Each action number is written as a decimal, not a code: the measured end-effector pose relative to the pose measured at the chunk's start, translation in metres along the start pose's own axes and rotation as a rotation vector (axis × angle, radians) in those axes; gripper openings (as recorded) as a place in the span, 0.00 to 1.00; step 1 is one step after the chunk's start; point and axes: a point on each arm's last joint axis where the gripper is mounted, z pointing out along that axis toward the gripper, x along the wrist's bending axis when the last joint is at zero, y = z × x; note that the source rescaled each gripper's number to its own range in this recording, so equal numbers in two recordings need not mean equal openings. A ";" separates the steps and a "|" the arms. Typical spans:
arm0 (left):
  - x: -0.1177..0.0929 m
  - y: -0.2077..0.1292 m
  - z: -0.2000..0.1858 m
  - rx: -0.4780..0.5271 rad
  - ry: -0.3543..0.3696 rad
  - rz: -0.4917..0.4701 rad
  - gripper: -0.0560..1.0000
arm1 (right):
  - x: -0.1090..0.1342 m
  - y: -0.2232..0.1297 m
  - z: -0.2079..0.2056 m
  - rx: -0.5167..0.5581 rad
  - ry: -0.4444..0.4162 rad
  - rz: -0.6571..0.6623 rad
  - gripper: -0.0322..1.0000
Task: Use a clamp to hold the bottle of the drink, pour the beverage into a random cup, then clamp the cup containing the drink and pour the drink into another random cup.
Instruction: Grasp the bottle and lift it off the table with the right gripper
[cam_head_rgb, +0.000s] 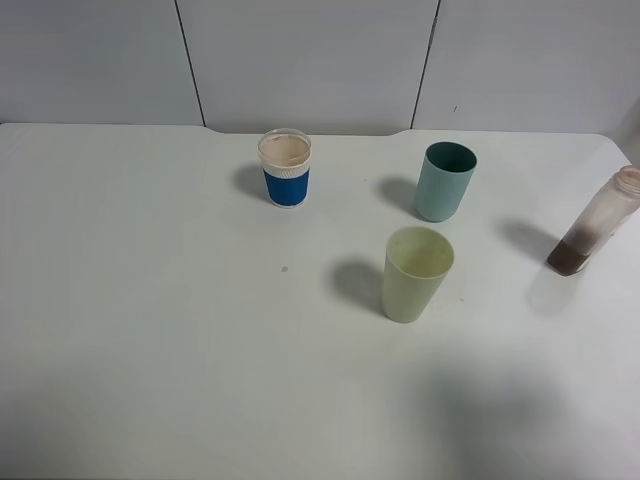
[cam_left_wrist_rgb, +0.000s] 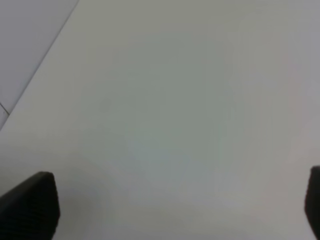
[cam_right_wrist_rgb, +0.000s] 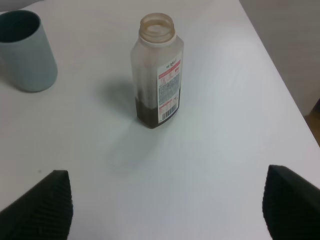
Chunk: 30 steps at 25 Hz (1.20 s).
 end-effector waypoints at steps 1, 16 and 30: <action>0.000 0.000 0.000 0.000 0.000 0.000 1.00 | 0.000 0.000 0.000 0.000 0.000 0.000 0.62; 0.000 0.000 0.000 0.000 0.000 0.000 1.00 | 0.000 0.000 0.000 0.000 -0.001 0.000 0.62; 0.000 0.000 0.000 0.000 0.000 0.000 1.00 | 0.000 0.000 0.000 0.000 -0.001 0.000 0.62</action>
